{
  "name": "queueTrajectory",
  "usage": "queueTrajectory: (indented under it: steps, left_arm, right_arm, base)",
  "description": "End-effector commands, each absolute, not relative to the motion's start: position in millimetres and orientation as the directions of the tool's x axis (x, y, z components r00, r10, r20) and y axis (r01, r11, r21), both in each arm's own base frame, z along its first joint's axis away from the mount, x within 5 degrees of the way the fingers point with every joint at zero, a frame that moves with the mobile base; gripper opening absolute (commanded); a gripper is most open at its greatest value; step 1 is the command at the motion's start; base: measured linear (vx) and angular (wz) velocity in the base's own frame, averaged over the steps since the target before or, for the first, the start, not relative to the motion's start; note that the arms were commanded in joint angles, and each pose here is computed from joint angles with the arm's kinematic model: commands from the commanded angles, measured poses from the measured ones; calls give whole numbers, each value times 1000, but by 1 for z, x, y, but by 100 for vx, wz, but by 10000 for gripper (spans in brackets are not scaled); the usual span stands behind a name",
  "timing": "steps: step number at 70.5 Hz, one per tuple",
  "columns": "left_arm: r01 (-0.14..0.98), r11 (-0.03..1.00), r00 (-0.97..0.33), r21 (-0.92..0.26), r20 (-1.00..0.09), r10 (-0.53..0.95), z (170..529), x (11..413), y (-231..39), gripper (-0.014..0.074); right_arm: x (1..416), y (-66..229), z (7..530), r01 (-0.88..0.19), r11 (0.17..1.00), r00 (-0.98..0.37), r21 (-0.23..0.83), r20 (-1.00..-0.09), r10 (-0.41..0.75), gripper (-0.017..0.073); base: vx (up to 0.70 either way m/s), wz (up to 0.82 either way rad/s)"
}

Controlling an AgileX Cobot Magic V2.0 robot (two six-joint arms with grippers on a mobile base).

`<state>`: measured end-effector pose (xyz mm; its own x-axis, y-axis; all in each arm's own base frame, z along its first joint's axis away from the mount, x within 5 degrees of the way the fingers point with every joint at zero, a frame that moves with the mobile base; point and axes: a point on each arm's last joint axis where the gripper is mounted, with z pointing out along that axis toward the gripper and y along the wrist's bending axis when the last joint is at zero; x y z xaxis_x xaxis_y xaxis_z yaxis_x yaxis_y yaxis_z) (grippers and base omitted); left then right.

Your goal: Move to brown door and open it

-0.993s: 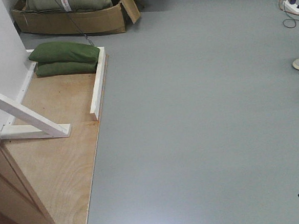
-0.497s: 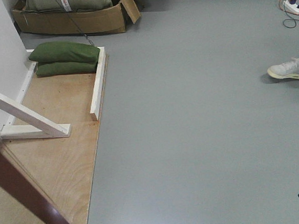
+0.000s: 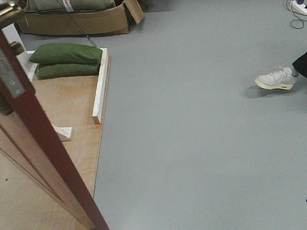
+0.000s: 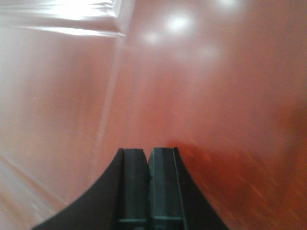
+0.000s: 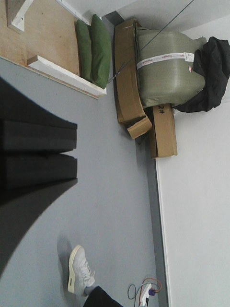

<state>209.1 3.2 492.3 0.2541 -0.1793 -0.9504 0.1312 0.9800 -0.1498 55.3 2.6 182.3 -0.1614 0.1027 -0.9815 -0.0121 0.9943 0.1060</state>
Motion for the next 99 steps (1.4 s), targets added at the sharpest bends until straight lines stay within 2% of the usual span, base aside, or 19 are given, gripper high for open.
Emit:
queueTrajectory:
  steps: [1, 14, 22, 42, 99]
  left_arm:
    - [225, 954, 270, -200, -928, -258, 502, 205, -9, 11]
    - [306, 937, 228, -168, -943, -243, 496, 214, -30, 11]
    - [316, 939, 202, -133, -958, -204, 487, 223, -37, 11]
    - [301, 943, 119, -139, -976, -182, 460, 240, -39, 11]
    - [300, 943, 107, -142, -978, -181, 457, 244, -39, 11]
  right_arm:
    - [56, 2, 189, -13, 996, -76, 92, -993, 91, 0]
    - [56, 2, 189, -13, 996, -76, 92, -993, 91, 0]
    - [56, 2, 189, -13, 996, -76, 92, -993, 91, 0]
    - [56, 2, 189, -13, 996, -76, 92, -993, 91, 0]
    - [56, 2, 189, -13, 996, -76, 92, -993, 91, 0]
  base:
    - [0, 0]
    - [0, 0]
    - [0, 0]
    - [0, 0]
    - [0, 0]
